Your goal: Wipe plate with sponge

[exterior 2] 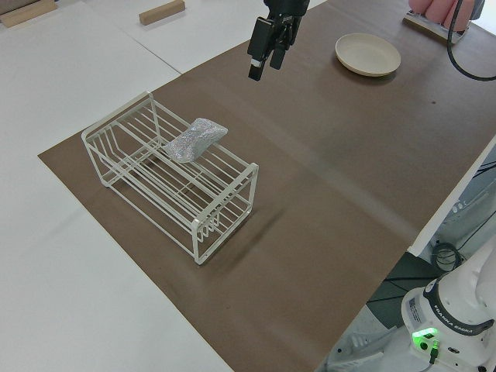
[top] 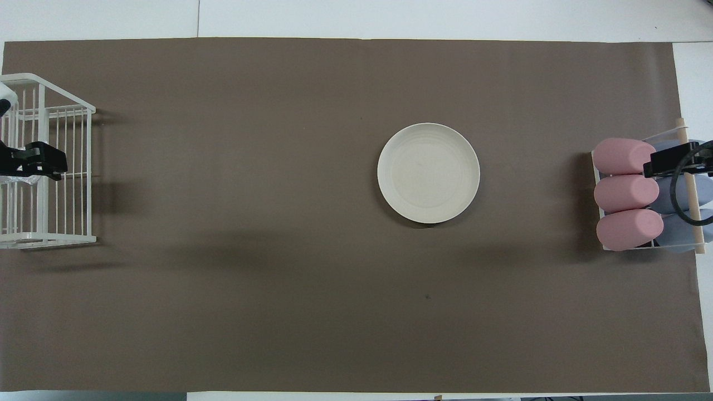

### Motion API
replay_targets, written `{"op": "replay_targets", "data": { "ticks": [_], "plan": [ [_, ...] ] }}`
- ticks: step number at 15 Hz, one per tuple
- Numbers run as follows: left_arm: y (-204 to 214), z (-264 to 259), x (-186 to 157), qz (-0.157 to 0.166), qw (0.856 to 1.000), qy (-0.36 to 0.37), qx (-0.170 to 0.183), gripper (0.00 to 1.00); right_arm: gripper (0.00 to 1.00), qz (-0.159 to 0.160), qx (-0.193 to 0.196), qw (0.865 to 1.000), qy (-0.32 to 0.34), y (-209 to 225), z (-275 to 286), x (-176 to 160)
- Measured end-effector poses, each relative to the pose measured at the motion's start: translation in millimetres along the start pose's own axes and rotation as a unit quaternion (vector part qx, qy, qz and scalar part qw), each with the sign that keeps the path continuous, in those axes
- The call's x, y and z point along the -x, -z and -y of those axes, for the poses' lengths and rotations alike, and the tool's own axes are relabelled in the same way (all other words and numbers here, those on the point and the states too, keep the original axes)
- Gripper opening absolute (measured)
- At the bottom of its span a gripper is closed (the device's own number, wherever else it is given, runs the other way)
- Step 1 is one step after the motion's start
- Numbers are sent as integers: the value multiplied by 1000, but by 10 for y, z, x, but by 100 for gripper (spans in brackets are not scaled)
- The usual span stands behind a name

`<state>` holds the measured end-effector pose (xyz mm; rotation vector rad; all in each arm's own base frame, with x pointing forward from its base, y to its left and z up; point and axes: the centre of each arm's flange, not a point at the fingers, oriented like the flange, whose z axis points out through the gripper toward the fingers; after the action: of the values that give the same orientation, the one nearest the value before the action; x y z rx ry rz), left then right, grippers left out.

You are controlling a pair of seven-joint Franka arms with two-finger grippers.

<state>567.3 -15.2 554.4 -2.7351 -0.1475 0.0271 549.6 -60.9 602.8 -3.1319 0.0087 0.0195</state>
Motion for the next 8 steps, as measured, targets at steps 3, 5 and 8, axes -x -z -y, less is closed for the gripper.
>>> {"op": "replay_targets", "data": {
  "ticks": [3, 5, 8],
  "plan": [
    [-471, -223, -250, -3, 996, -39, -86, 100, 100, 0, 0, 1000, 0, 0, 0, 0],
    [-708, -293, -387, -7, 989, -60, -136, 100, 100, 0, 0, 1000, 0, 0, 0, 0],
    [-974, -361, -529, -19, 977, -64, -201, 100, 100, 0, 0, 1000, 0, 0, 0, 0]
  ]
}}
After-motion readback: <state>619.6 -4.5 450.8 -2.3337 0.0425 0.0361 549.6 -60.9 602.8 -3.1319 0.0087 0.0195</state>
